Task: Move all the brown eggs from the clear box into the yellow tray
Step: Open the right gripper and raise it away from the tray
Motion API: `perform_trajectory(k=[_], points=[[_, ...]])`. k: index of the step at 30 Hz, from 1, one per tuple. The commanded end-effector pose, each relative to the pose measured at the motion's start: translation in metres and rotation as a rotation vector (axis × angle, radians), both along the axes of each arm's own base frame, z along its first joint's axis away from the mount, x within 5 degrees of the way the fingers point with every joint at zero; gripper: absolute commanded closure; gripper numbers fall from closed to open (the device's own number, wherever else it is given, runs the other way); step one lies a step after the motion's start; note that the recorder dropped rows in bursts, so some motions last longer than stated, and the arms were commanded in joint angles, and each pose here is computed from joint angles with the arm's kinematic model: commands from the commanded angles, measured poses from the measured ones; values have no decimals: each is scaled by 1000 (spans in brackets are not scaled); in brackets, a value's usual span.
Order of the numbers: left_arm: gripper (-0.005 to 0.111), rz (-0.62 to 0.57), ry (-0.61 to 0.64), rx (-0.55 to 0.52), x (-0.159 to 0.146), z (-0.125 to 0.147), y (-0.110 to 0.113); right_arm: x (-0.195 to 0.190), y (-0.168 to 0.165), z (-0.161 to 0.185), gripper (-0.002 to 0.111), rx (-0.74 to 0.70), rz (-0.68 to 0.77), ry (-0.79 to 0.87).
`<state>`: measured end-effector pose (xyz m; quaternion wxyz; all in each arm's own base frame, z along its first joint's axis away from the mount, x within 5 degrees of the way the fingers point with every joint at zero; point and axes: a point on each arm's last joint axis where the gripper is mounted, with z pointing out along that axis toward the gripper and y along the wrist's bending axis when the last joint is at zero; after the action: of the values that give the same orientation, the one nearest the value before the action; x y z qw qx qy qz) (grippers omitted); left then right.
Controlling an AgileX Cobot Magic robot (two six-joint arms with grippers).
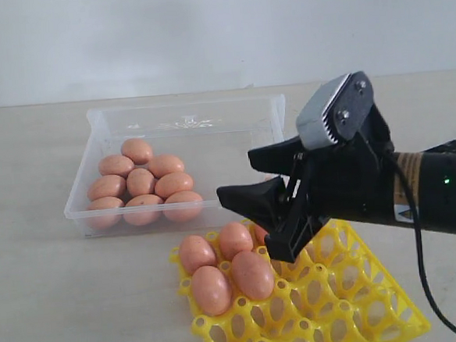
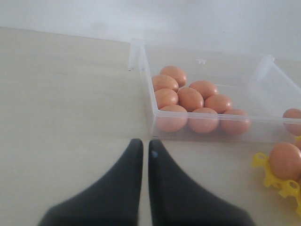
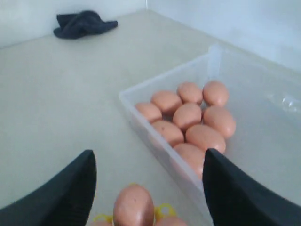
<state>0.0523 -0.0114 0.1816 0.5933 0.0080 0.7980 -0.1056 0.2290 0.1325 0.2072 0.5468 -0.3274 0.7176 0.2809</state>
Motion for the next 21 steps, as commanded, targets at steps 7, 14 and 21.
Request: perform_trajectory(k=[7, 14, 21], points=[[103, -2, -2, 8, 1, -1, 0, -19, -10, 48, 63, 19, -34, -169], [103, -2, -2, 8, 1, -1, 0, -26, -20, 56, 91, -101, -90, -199], [103, -2, -2, 8, 1, -1, 0, 4, -46, 74, 108, -214, -480, 34]])
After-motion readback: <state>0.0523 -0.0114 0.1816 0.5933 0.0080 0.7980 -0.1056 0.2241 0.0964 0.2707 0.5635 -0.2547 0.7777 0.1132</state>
